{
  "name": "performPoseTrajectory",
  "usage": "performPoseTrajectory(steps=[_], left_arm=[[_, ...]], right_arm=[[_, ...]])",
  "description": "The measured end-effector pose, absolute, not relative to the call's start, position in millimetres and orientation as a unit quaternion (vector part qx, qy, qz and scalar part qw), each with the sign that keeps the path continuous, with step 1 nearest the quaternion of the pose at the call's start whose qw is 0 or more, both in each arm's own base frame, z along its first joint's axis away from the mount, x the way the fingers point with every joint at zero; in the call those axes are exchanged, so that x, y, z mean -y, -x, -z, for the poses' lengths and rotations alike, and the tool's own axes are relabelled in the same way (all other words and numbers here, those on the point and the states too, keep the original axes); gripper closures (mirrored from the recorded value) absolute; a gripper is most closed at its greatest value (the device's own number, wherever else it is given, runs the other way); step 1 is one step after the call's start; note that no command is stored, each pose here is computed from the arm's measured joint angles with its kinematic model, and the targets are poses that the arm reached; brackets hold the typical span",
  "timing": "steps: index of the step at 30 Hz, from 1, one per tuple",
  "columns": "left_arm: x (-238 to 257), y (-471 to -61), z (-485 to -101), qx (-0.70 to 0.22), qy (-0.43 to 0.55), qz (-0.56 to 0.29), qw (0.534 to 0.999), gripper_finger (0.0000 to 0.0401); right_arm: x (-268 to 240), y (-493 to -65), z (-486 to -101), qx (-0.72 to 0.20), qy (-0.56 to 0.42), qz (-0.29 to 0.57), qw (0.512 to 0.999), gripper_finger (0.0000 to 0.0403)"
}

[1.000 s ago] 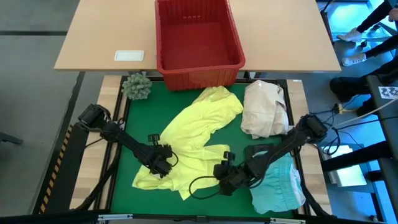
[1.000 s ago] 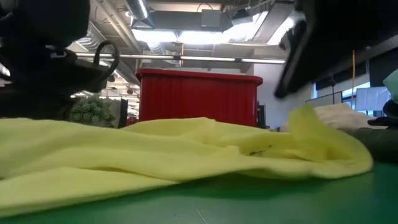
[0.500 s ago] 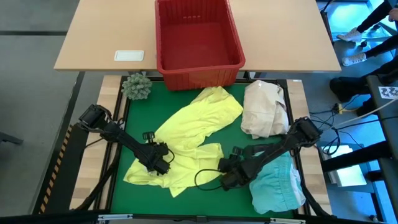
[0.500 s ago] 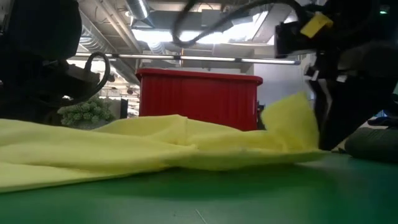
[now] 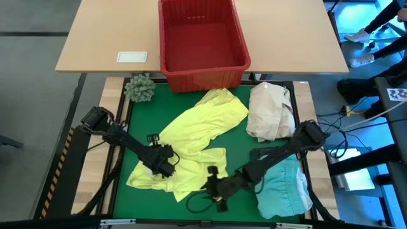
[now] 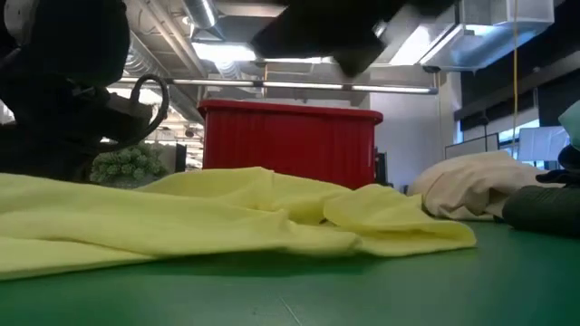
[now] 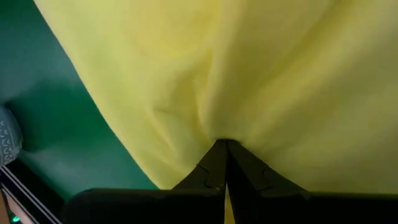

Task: Fold Laundry from Bin
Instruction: Fold the yellow shirt

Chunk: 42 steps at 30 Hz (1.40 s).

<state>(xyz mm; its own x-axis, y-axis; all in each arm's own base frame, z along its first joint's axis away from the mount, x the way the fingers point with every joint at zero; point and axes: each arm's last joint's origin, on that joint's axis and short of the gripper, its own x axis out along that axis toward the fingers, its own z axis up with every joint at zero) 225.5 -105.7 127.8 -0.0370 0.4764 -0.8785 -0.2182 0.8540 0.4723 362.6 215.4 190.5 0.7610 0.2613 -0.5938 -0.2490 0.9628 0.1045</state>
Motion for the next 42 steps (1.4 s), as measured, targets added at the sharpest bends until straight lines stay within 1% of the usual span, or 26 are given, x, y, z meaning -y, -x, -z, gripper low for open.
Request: performPoseTrajectory(steps=[4, 8, 14, 20, 27, 35, 42], left_arm=[[104, -228, -128, -0.669, -0.089, -0.255, 0.692, 0.0399], [103, -233, -127, -0.66, -0.086, -0.25, 0.703, 0.0399], [94, -241, -127, -0.644, -0.08, -0.259, 0.715, 0.0399], [80, -250, -127, -0.63, -0.067, -0.28, 0.721, 0.0399], [70, -259, -126, -0.613, -0.046, -0.286, 0.735, 0.0399], [71, -262, -126, -0.604, -0.032, -0.283, 0.745, 0.0399], [71, -262, -126, -0.603, -0.029, -0.282, 0.745, 0.0399]], right_arm=[[-206, -378, -163, -0.331, -0.013, -0.144, 0.932, 0.0233], [-201, -391, -144, -0.321, -0.011, -0.171, 0.932, 0.0233], [-214, -414, -152, -0.291, 0.041, -0.213, 0.932, 0.0233], [-227, -439, -149, -0.311, 0.088, -0.234, 0.917, 0.0233], [-236, -456, -130, -0.343, 0.103, -0.227, 0.906, 0.0233], [-220, -466, -128, -0.352, 0.103, -0.154, 0.918, 0.0233], [-220, -467, -129, -0.352, 0.1, -0.173, 0.914, 0.0233]])
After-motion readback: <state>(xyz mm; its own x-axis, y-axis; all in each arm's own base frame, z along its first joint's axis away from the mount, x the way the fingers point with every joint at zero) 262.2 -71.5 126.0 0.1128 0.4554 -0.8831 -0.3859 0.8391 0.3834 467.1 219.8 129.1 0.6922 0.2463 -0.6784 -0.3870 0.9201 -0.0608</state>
